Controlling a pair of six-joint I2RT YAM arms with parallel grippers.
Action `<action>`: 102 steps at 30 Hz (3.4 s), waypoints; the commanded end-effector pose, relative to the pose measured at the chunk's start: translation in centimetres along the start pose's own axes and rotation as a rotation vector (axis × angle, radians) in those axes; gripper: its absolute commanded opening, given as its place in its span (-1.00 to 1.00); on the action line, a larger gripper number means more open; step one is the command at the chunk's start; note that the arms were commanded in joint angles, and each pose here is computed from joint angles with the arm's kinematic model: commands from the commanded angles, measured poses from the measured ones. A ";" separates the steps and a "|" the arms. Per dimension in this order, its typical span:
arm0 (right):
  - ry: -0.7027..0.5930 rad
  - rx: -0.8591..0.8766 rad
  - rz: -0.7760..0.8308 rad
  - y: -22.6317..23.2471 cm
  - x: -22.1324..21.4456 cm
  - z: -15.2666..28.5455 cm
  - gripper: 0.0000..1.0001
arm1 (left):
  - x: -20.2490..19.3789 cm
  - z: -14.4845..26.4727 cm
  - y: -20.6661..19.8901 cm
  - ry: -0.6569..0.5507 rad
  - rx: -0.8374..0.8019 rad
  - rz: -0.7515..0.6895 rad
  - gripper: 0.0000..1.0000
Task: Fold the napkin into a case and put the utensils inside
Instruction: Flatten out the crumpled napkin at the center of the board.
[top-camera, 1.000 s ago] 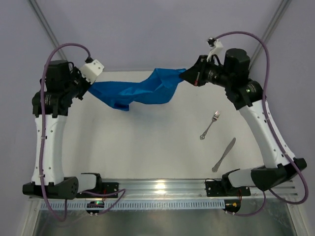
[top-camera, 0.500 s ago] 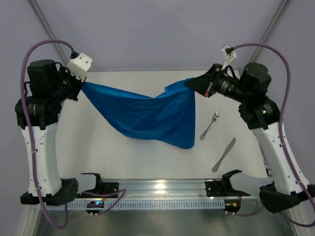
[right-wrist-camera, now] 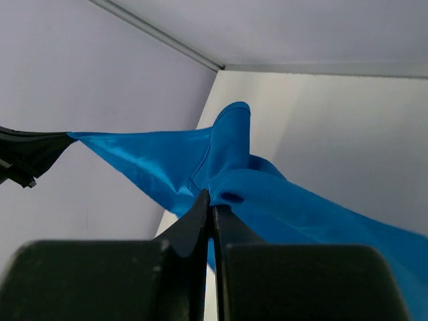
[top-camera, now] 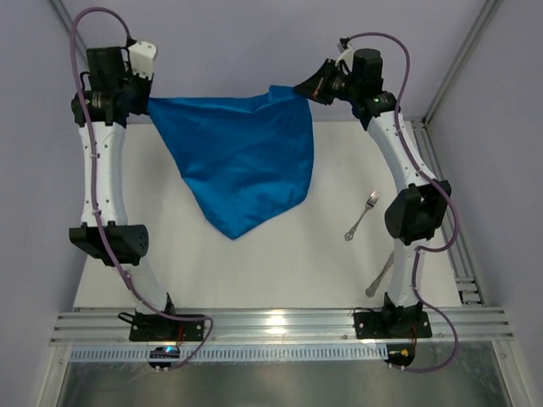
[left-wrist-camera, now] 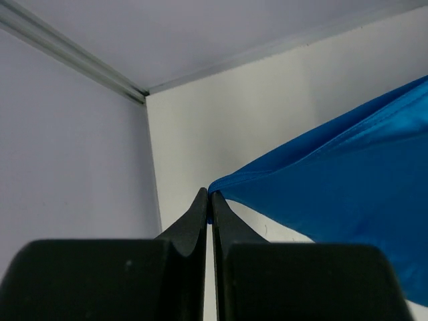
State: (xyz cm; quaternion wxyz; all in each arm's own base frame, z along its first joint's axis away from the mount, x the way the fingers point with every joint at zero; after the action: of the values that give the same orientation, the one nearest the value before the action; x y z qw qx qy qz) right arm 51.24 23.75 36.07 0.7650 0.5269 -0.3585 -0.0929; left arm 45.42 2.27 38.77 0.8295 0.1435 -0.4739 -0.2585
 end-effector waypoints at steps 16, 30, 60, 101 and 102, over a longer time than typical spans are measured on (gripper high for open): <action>0.074 -0.207 0.076 -9.9 -7.8 5.5 -0.92 | -10.6 -1.0 -8.1 0.080 -0.194 -0.128 -1.00; 0.221 -0.705 -0.007 -25.1 -17.8 11.4 -0.24 | -26.4 -2.6 -24.3 0.349 -0.508 -0.381 -1.00; 0.605 -0.853 0.708 -24.8 -26.3 7.9 0.11 | -25.3 -0.6 -23.9 0.323 -0.490 -0.328 -1.00; 0.355 -0.896 0.838 -19.0 -18.9 9.6 -0.93 | -20.8 2.6 -19.5 0.239 -0.432 -0.263 -1.00; 0.319 -0.869 0.846 -16.8 -18.0 10.8 -0.93 | -20.2 3.2 -18.8 0.226 -0.414 -0.264 -1.00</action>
State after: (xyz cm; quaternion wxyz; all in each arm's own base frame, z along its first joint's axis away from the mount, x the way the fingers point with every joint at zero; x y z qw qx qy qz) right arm 34.81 18.50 7.00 0.9503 -0.0289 -0.2559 0.1750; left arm 28.57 -2.11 12.90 0.8571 0.0490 -0.2554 -0.4448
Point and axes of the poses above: each gripper's point midway between its finger pads, its own z axis back along the fingers, its own y axis along the line the jaws close on, x = y × z, the point moved 2 cm from there along z, back along the fingers, and after that the axes turned 13 degrees about -z, right-handed, at the moved point
